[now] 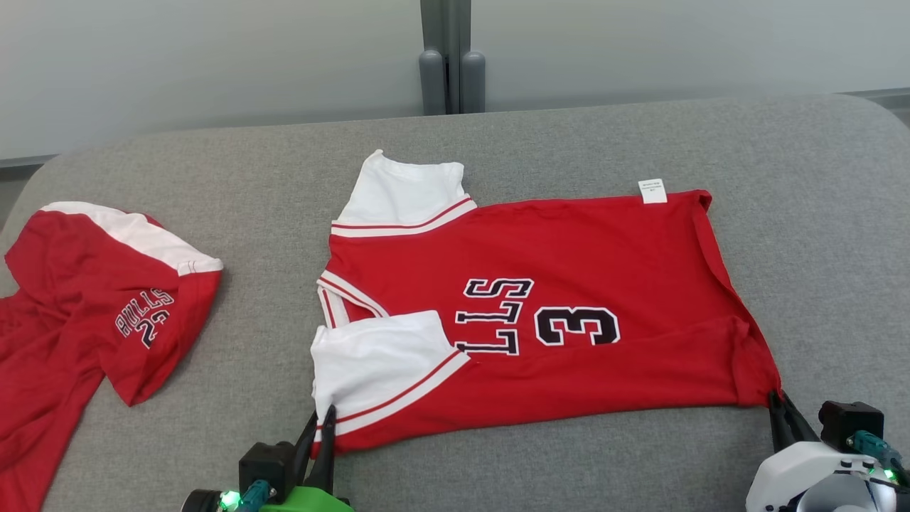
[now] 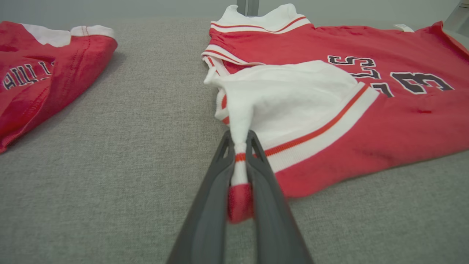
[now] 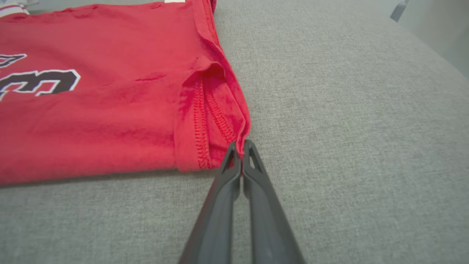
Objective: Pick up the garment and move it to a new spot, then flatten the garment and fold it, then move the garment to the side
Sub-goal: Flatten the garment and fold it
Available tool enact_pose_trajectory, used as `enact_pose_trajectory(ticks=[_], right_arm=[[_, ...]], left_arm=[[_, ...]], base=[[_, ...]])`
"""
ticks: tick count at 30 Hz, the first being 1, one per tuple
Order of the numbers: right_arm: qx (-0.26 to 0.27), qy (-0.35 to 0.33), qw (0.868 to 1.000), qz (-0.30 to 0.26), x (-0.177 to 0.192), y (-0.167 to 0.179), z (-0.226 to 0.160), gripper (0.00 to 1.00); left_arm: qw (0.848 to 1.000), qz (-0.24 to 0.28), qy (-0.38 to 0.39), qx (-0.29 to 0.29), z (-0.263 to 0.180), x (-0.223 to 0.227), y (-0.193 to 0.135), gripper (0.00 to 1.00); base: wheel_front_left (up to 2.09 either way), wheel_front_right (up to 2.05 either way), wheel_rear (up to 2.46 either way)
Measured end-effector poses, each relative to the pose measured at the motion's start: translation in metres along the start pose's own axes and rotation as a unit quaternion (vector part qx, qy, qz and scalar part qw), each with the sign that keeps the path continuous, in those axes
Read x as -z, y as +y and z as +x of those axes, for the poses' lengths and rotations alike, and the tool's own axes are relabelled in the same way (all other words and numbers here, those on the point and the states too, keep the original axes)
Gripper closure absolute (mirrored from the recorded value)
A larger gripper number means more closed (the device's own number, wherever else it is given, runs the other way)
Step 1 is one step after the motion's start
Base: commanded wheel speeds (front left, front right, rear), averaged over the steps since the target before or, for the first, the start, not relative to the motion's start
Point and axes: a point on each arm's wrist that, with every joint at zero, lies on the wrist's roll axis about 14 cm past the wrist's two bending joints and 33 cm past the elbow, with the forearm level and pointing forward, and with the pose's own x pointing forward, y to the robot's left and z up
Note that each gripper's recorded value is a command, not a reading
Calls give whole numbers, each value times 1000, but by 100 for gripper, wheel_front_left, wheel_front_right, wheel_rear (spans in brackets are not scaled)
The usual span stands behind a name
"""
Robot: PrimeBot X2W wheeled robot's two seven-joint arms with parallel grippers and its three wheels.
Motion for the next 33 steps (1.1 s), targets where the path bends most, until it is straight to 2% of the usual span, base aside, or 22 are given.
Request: enact_pose_trajectory(ticks=[3,4,5,6,10,15,19,24,30,33], right_arm=[[-1,8,1000,17,5,5,-2,100],[-1,9,1000,24,6,7,-2,100],[-1,11,1000,25,8,8,-3,73],[4,10,1000,29,8,5,-4,0],[10,-6,999,43,0,4,-1,0],[-6,-75,996,53,-43,17,11,0],[-24,-130,990,54,-80,29,21,0],[-48,-167,984,40,-113,43,38,0],[-68,-196,978,22,-148,53,69,0],[-77,-203,976,15,-158,59,84,0]], left_arm=[[1000,2,4,-3,0,2,1,100],[1000,2,5,-6,-1,3,2,60],[1000,2,6,-8,-1,4,2,6],[1000,3,6,-10,-1,4,3,0],[1000,2,-2,-12,1,-1,4,0],[998,0,-65,-19,16,-44,11,0],[992,11,-125,1,34,-88,9,0],[986,47,-157,39,69,-124,3,0],[987,95,-93,90,137,-144,-5,0],[987,113,-17,115,166,-130,-9,0]], base=[[0,0,0],[0,0,0],[0,0,0],[0,0,0],[0,0,0],[0,0,0],[0,0,0],[0,0,0],[0,0,0],[0,0,0]])
